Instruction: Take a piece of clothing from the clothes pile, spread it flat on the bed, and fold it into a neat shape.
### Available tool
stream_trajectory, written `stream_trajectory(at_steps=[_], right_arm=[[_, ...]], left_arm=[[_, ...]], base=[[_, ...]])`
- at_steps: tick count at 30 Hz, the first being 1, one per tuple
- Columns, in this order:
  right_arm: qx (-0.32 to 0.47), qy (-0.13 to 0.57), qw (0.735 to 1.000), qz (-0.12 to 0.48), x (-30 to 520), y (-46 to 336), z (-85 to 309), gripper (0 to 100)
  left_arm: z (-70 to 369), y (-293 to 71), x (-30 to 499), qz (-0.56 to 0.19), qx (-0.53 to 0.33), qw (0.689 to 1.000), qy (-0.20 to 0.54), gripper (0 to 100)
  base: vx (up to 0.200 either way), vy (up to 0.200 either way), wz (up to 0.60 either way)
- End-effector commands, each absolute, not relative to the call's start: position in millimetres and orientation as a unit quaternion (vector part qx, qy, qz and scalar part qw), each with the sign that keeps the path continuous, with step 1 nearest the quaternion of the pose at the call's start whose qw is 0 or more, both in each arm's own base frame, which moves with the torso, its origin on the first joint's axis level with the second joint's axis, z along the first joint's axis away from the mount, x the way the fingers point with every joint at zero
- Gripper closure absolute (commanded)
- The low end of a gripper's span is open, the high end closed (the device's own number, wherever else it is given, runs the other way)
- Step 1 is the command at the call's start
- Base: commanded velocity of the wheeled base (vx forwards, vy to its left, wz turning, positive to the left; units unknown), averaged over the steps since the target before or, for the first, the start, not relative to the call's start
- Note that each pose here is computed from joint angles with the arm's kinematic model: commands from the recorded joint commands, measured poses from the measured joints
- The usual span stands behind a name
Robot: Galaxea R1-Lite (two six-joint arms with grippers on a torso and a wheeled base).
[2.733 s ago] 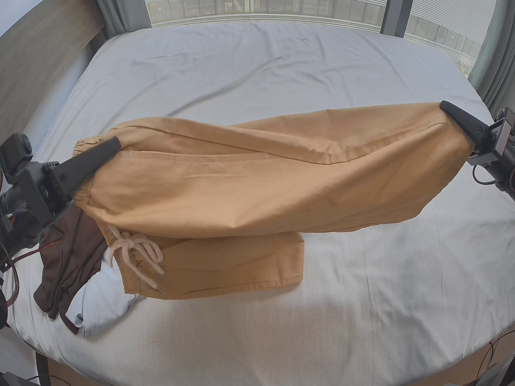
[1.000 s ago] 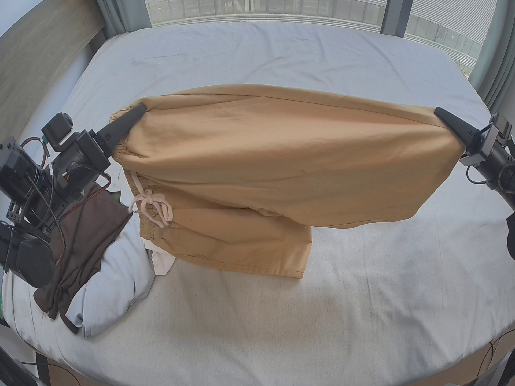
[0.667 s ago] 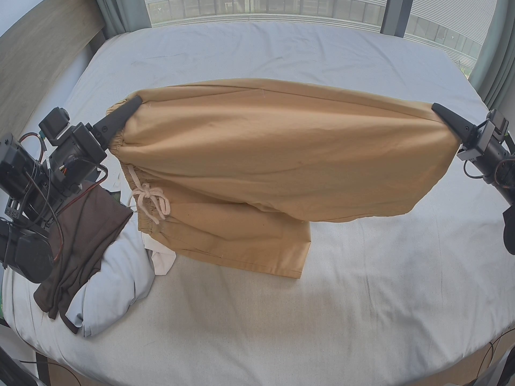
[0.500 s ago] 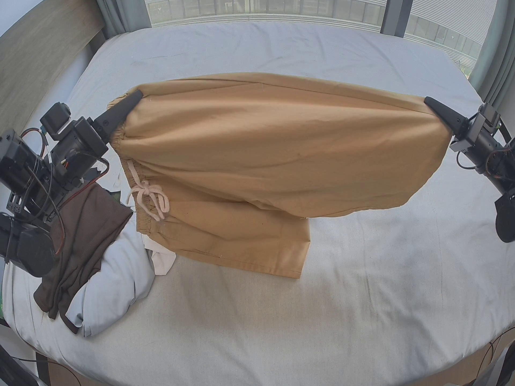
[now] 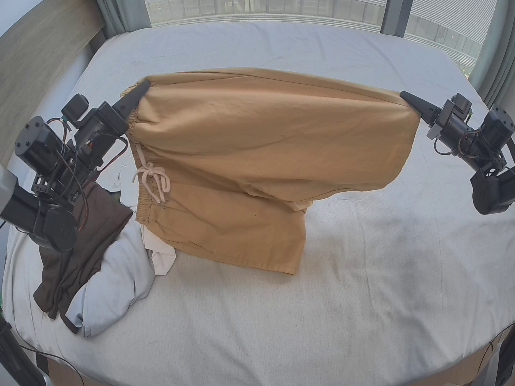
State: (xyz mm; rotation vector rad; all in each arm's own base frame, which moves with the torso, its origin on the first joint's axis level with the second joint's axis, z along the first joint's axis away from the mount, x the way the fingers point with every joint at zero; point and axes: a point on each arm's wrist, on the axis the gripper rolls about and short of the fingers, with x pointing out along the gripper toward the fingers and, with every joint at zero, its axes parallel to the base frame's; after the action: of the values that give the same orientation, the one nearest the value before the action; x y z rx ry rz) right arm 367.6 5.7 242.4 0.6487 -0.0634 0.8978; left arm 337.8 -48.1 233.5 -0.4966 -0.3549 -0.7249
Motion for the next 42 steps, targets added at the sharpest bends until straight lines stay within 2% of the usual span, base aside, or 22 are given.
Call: stream_trajectory(at_steps=[1,15,30,41,42], right_arm=[[0.310,-0.026,0.849,0.426,377.1,6.5,240.8,100],[0.317,-0.007,0.843,0.434,417.5,18.2,230.9,100],[0.321,-0.001,0.841,0.435,470.0,24.2,221.4,100],[0.318,-0.008,0.840,0.440,489.8,26.7,212.4,100],[0.318,-0.008,0.840,0.439,491.2,26.7,211.4,100]], left_arm=[[214.3,-51.1,359.0,-0.340,-0.242,0.895,-0.156,100],[201.6,-56.6,414.2,-0.303,-0.251,0.897,-0.199,100],[182.4,-61.6,456.5,-0.293,-0.256,0.898,-0.207,100],[186.8,-59.0,471.0,-0.287,-0.258,0.901,-0.197,100],[187.3,-59.1,471.5,-0.287,-0.258,0.902,-0.195,0]], base=[[0.000,0.000,0.00],[0.000,0.000,0.00],[0.000,0.000,0.00],[0.000,0.000,0.00],[0.000,0.000,0.00]])
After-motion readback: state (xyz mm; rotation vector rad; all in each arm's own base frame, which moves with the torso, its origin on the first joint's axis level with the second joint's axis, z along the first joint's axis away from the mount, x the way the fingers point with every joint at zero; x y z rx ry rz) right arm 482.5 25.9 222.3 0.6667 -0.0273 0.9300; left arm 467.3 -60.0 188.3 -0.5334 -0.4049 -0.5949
